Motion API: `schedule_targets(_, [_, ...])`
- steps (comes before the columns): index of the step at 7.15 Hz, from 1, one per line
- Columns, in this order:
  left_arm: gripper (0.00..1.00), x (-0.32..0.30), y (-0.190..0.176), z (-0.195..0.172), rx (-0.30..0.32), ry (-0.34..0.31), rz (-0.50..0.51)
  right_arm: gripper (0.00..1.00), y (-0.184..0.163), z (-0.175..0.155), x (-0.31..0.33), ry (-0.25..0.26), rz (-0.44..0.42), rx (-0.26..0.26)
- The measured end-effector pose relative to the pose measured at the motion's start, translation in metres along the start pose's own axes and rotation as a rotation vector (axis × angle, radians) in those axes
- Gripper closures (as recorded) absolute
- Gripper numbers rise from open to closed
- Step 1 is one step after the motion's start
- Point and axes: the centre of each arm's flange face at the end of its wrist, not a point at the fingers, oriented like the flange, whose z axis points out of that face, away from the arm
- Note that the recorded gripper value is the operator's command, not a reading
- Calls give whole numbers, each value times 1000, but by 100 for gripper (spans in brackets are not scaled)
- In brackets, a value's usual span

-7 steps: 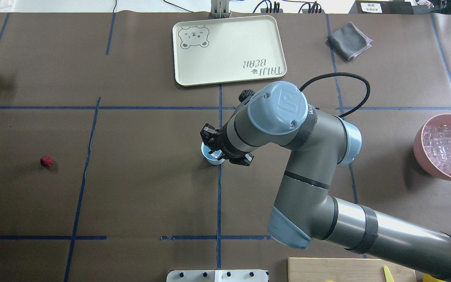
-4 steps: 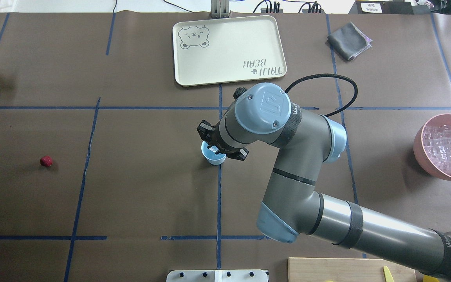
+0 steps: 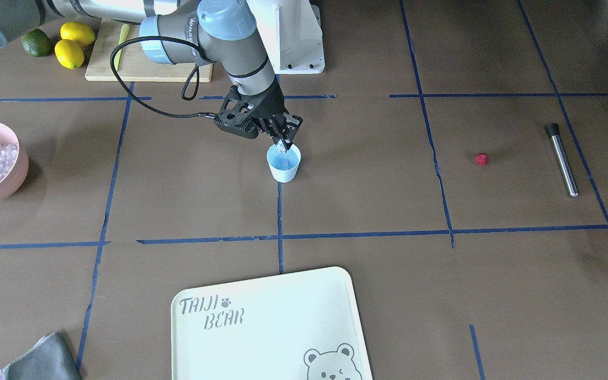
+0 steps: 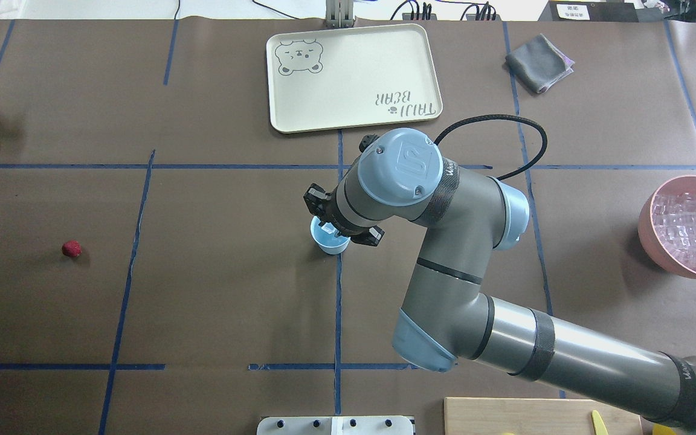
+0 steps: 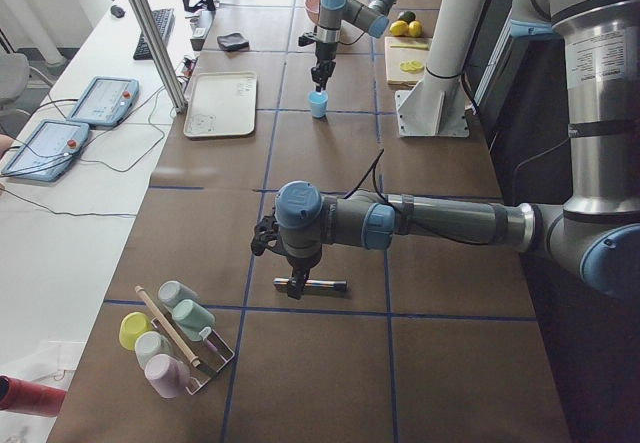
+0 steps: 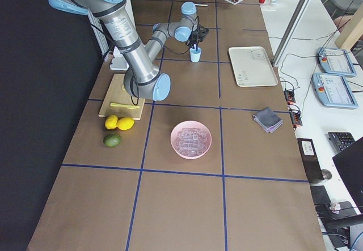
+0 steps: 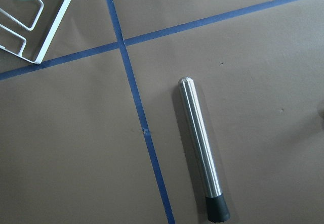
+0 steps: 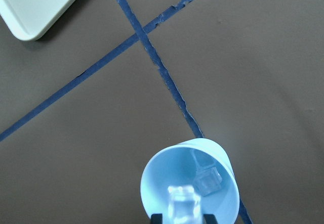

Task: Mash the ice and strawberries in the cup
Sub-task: 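Carry the ice cube over the blue cup and release it, then raise the right gripper away from the cup toward the bowl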

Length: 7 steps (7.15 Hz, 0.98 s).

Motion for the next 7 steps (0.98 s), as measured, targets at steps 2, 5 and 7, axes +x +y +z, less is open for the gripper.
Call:
schedule_targets(2, [0,0,0,0,0,0,0,1,1,-1,-2,-2,2,-1])
schedule_targets(5, [0,4,-4,-5,21,-8,1,1,-28,-32,0,-19,24,-36])
schedule_targets(7, [0,28,-17,-9,66,-3,-34,1,-109,-102,58,-29,30,-94])
